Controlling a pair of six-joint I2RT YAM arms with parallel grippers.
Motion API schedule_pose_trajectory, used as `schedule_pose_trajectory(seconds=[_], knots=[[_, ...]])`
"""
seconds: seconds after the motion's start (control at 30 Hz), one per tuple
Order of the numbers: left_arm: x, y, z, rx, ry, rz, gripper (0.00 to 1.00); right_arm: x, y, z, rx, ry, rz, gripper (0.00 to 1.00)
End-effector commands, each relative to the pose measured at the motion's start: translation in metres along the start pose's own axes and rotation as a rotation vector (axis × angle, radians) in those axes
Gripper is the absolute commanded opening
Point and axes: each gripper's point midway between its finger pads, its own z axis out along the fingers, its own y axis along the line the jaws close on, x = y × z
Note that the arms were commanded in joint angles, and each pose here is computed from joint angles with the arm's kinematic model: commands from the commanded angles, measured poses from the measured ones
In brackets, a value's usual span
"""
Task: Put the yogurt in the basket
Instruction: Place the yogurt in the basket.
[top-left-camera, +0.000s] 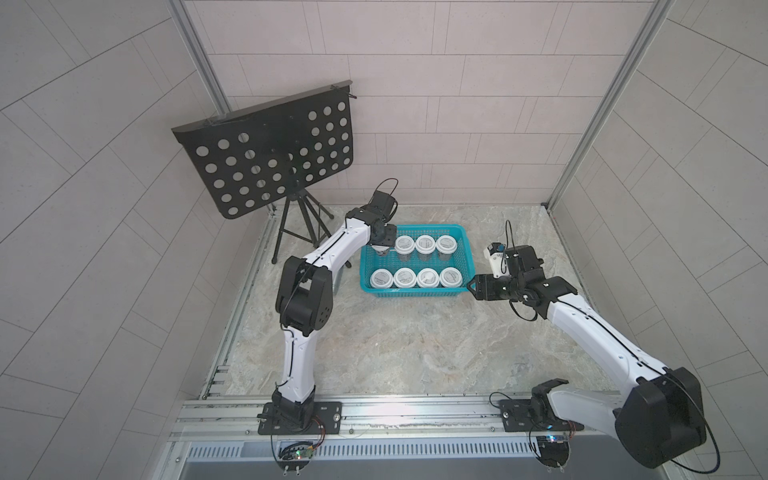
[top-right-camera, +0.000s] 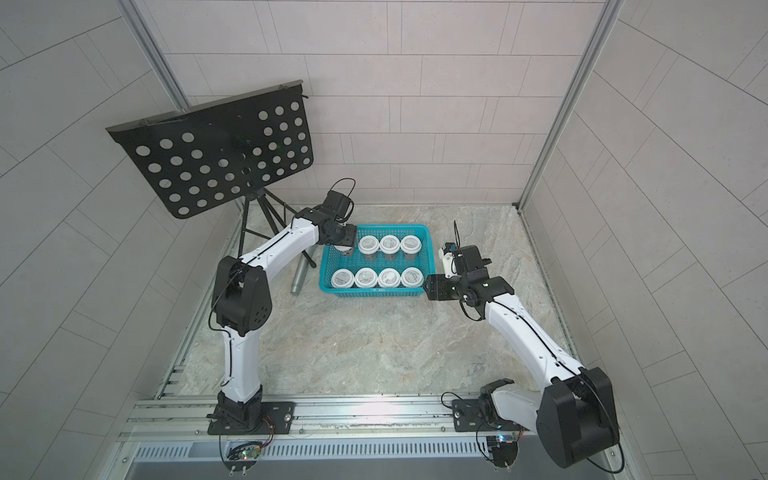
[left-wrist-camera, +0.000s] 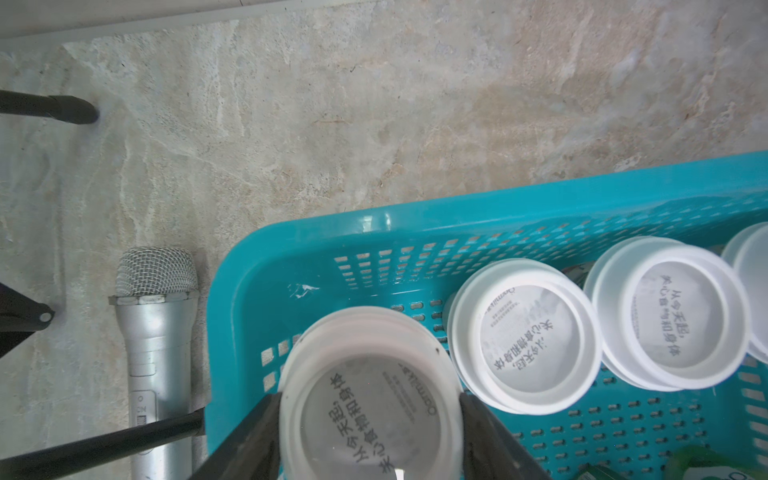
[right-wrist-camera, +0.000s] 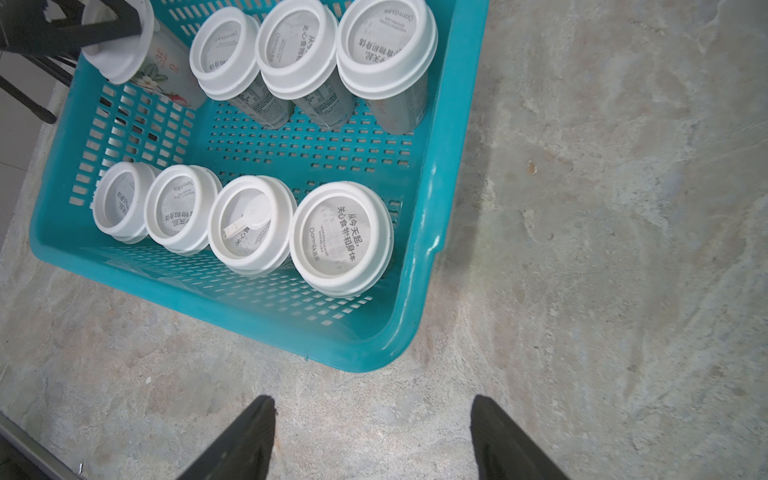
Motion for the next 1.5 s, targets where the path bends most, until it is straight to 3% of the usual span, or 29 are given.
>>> schedule_pose_trajectory(seconds=[0.0, 1.03, 1.47], knots=[[-0.009, 0.0, 0.001, 0.0, -0.008, 0.006, 0.68, 0.006, -0.003, -0.002, 0.011, 0.013, 0.002, 0.78], [0.005, 0.004, 0.038, -0.039, 0.065, 0.013, 0.7, 0.009, -0.003, -0.003, 0.009, 0.032, -0.005, 0.78], [-0.001, 0.002, 0.03, -0.026, 0.058, 0.016, 0.84, 0.009, -0.004, -0.002, 0.01, 0.032, -0.005, 0.78]])
